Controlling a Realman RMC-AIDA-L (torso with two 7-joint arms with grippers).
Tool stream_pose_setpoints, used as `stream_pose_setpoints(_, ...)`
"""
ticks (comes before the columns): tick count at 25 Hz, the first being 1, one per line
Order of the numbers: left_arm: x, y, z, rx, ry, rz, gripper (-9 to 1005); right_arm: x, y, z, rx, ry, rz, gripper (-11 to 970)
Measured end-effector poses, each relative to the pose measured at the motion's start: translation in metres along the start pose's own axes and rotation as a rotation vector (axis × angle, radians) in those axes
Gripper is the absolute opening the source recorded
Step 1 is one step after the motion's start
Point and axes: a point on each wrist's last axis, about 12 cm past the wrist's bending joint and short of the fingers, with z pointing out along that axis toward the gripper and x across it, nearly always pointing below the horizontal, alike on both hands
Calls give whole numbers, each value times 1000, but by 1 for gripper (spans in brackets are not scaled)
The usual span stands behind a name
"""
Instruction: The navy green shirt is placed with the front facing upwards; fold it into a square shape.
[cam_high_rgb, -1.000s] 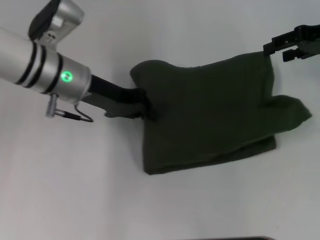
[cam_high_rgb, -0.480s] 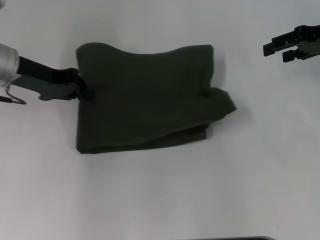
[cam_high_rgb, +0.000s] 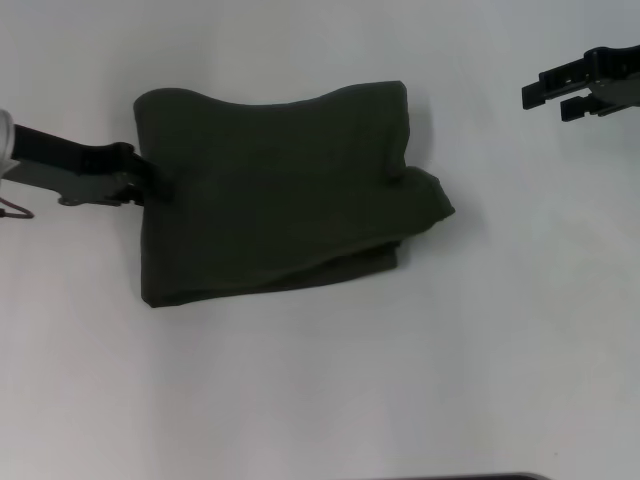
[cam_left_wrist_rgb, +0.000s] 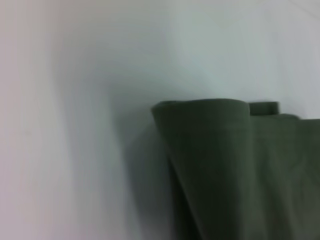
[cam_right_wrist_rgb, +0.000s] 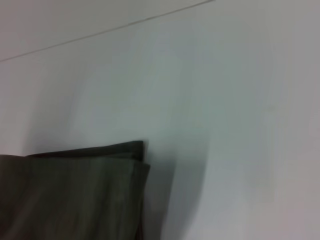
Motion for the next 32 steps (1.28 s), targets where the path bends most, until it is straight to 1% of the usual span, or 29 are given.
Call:
stream_pose_setpoints(2, -2, 6, -6, -23, -28, -30, 176, -1, 1, 0, -1, -1, -3, 760)
stream_pose_setpoints(4, -8, 13, -22, -27, -95, -71, 230, -3, 2, 1, -1, -5, -7, 760)
stream_pose_setpoints(6, -11, 20, -43, -10, -178, -102, 284, -4, 3, 1, -1, -7, -10, 759)
stream_pose_setpoints(7, -10, 23, -55, 9, -226, -118, 312, -4, 4, 1, -1, -7, -11, 759)
stream_pose_setpoints(9, -5, 24, -70, 58, -283, -126, 366, -5, 4, 1, -2, -8, -13, 758)
stream_pose_setpoints(10, 0, 23, -74, 101, -291, -118, 393, -5, 5, 1, -2, -8, -13, 758)
stream_pose_setpoints(11, 2, 21, -75, 133, -291, -107, 443, -6, 5, 1, -5, -11, -13, 757)
stream_pose_setpoints(14, 14, 10, -71, 255, -255, -77, 592, -7, 10, 3, -36, -19, -9, 756)
stream_pose_setpoints(15, 18, 4, -67, 304, -237, -62, 642, -8, 12, 5, -52, -21, -8, 755)
stream_pose_setpoints(19, 32, -23, -52, 491, -197, 11, 775, -14, 24, 14, -98, -31, 15, 753)
stream_pose_setpoints(21, 35, -32, -44, 546, -181, 29, 842, -19, 31, 22, -109, -38, 29, 752)
stream_pose_setpoints(22, 35, -36, -41, 561, -176, 34, 864, -21, 35, 29, -114, -44, 36, 752)
stream_pose_setpoints(23, 35, -39, -38, 573, -173, 37, 886, -25, 44, 41, -115, -59, 37, 751)
stream_pose_setpoints(24, 36, -42, -36, 583, -171, 39, 908, -25, 44, 41, -115, -59, 37, 751)
stream_pose_setpoints(26, 34, -45, -35, 599, -180, 45, 952, -28, 51, 55, -100, -66, 30, 750)
stream_pose_setpoints(29, 31, -46, -39, 619, -211, 42, 952, -27, 62, 76, -71, -43, 3, 749)
stream_pose_setpoints(32, 28, -45, -42, 636, -244, 38, 951, -21, 70, 91, -52, 0, -29, 748)
